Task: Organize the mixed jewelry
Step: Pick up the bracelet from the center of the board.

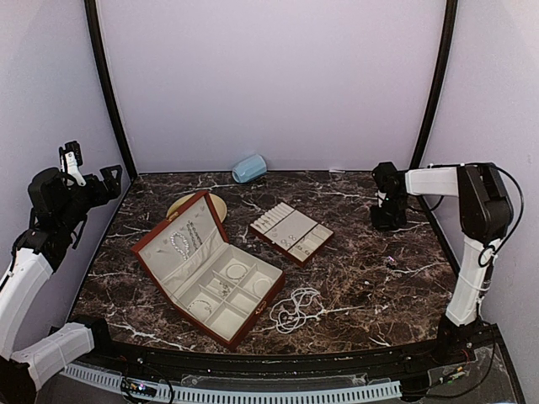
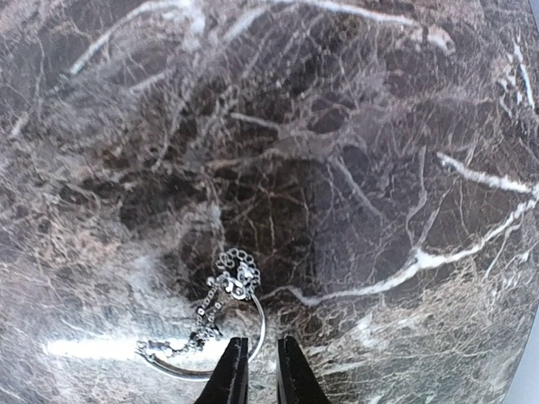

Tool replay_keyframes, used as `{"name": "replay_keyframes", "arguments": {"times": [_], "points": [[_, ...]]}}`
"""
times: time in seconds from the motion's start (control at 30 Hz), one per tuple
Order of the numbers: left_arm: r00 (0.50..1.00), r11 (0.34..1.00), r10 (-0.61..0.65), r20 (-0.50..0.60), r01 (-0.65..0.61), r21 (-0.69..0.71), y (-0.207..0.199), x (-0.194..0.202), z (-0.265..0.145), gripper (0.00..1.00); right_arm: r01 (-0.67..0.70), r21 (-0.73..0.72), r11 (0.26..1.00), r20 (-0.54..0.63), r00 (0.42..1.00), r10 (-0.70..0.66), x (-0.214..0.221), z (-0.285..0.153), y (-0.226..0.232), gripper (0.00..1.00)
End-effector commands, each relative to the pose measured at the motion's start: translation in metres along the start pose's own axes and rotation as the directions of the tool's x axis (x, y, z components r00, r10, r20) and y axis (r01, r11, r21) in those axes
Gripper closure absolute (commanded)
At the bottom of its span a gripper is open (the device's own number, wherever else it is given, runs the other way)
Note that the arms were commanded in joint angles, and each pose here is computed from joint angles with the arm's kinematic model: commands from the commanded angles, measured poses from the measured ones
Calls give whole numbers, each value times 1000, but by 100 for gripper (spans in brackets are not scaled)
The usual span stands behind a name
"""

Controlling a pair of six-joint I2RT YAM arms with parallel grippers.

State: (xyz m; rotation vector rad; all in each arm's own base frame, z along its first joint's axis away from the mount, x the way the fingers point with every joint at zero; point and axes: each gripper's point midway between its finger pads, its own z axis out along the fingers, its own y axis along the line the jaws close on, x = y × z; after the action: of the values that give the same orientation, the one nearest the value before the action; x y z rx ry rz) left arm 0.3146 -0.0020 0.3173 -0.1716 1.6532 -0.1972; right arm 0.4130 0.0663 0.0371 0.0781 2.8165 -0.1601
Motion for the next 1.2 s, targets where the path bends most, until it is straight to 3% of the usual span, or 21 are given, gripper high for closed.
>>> {"name": "replay_keyframes", "arguments": {"times": [0.0, 0.53, 0.8, 1.17], "points": [[1000, 1000, -2, 15, 2, 0, 0, -3, -3, 1, -13, -1, 1000, -20, 1000, 13, 7, 7, 0, 86], [1000, 1000, 0, 14, 0, -1, 0, -3, -3, 1, 10, 0, 1000, -51, 999, -10, 9, 23, 4, 88], [1000, 1000, 1, 16, -1, -4, 1, -3, -3, 1, -2, -3, 1000, -78, 997, 2, 18, 30, 5, 98], [1000, 1000, 1, 17, -1, -5, 1, -4, -4, 1, -4, 7, 1000, 0, 1000, 4, -7, -15, -4, 100]]}}
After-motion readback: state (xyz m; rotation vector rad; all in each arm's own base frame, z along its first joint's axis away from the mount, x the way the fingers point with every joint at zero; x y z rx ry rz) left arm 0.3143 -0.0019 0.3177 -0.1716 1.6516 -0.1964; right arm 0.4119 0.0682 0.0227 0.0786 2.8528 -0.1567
